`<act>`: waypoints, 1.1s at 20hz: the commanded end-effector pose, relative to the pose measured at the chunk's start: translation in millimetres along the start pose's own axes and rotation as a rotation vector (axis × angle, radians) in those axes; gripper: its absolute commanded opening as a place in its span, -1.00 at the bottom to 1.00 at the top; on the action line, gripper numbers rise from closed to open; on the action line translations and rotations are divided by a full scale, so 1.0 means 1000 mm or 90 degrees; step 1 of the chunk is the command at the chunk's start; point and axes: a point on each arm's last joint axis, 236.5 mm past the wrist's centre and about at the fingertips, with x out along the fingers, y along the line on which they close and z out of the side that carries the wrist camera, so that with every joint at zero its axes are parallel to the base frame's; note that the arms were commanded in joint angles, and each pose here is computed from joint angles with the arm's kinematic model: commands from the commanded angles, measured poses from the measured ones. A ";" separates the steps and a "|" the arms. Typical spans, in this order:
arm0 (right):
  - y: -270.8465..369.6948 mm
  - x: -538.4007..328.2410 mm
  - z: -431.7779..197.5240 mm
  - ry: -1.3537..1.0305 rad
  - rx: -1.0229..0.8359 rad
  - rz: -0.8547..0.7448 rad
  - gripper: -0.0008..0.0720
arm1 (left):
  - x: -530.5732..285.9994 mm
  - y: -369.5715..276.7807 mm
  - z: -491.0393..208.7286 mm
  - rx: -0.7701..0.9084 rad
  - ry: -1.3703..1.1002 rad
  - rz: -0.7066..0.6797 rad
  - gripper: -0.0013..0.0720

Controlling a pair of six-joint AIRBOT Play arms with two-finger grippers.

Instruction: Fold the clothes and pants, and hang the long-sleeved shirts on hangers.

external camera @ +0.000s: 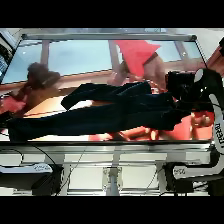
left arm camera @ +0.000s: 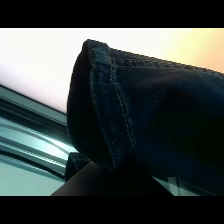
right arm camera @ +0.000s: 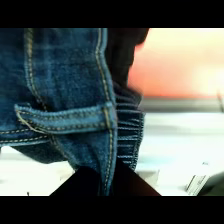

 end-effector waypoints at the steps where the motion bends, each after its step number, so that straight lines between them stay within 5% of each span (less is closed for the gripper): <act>1: -0.001 0.024 -0.025 0.042 -0.017 0.001 -0.80 | -0.010 -0.015 0.003 0.015 -0.021 -0.014 -0.82; 3: 0.000 0.012 -0.026 0.009 -0.033 -0.003 -0.31 | -0.020 -0.017 0.005 0.018 -0.043 -0.013 0.13; 4: 0.000 0.003 -0.028 -0.012 -0.042 -0.006 -0.03 | -0.026 -0.018 0.006 0.018 -0.057 -0.013 0.30; 7: 0.000 -0.026 -0.042 -0.055 -0.069 -0.017 0.36 | -0.047 -0.026 0.016 0.014 -0.119 -0.025 0.34; 13: -0.005 -0.140 -0.014 -0.366 -0.066 -0.074 0.35 | -0.109 -0.099 0.046 0.056 -0.267 -0.167 0.35; 16: 0.027 -0.183 0.019 -0.512 -0.087 -0.001 0.35 | -0.115 -0.163 0.051 0.169 -0.282 -0.194 0.38; 22: 0.042 -0.163 0.051 -0.476 -0.096 0.053 0.35 | -0.076 -0.296 0.072 0.324 -0.281 -0.220 0.39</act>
